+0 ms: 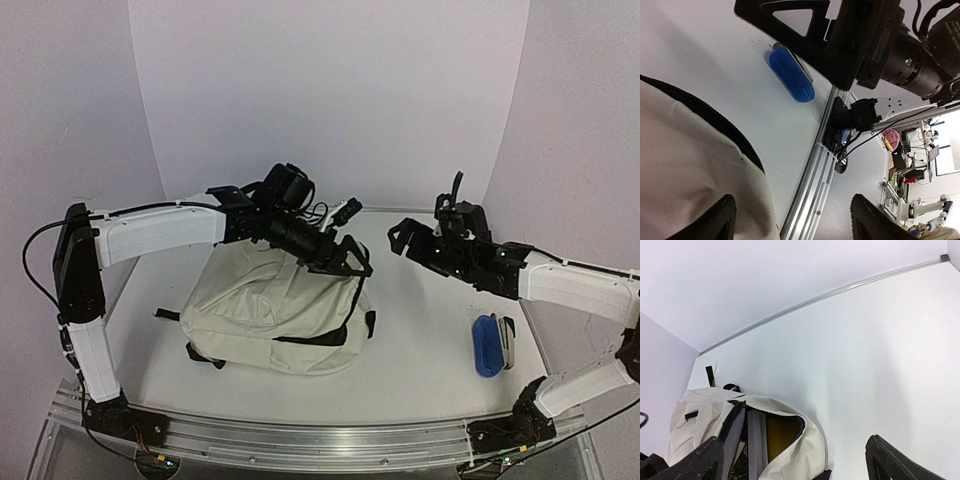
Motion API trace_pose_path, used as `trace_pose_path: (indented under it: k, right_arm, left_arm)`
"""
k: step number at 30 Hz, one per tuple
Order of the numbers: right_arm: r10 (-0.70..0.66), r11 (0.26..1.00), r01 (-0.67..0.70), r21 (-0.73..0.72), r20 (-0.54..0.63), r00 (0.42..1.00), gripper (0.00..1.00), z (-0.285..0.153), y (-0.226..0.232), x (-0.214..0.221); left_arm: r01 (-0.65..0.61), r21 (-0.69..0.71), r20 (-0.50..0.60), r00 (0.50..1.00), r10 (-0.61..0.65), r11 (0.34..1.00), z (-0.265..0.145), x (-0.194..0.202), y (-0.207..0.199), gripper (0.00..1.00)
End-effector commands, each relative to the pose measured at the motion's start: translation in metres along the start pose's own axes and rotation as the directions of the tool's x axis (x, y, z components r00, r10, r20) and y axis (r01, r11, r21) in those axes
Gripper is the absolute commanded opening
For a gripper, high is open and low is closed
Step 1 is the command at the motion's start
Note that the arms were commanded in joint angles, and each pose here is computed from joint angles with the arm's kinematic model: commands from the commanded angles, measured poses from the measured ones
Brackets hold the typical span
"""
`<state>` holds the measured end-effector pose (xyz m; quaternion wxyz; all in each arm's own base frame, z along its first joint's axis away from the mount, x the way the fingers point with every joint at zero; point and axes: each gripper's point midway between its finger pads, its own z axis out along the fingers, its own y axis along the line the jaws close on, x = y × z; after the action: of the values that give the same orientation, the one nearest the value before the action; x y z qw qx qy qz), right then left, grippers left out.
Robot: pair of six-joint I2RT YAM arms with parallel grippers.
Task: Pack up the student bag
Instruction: Adjust the student bag at the center of the board.
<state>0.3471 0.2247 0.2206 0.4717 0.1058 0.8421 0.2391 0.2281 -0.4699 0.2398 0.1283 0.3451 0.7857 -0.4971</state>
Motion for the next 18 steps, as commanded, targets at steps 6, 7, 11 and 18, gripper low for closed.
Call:
trace_pose_path:
  k: [6, 7, 11, 18]
  right_arm:
    - [-0.108, 0.99, 0.096, -0.098, -0.122, 0.987, 0.98, 0.026, 0.033, 0.019]
    - [-0.119, 0.988, 0.104, -0.115, -0.131, 0.984, 0.98, 0.028, 0.037, 0.021]
    - [-0.126, 0.979, 0.094, -0.184, -0.175, 0.976, 0.98, 0.036, 0.054, 0.029]
    - [-0.113, 0.963, 0.046, -0.265, -0.242, 0.964, 0.96, 0.046, 0.068, 0.049]
  left_arm:
    - [0.022, -0.173, 0.255, 0.967, 0.023, 0.985, -0.084, -0.02, -0.02, 1.0]
    - [0.073, -0.218, 0.271, 0.962, -0.012, 0.973, -0.092, -0.014, -0.009, 1.0]
    - [0.29, -0.311, 0.357, 0.918, -0.171, 0.905, -0.133, 0.01, 0.023, 1.0]
    - [0.473, -0.236, 0.395, 0.845, -0.361, 0.849, -0.164, 0.053, 0.036, 1.0]
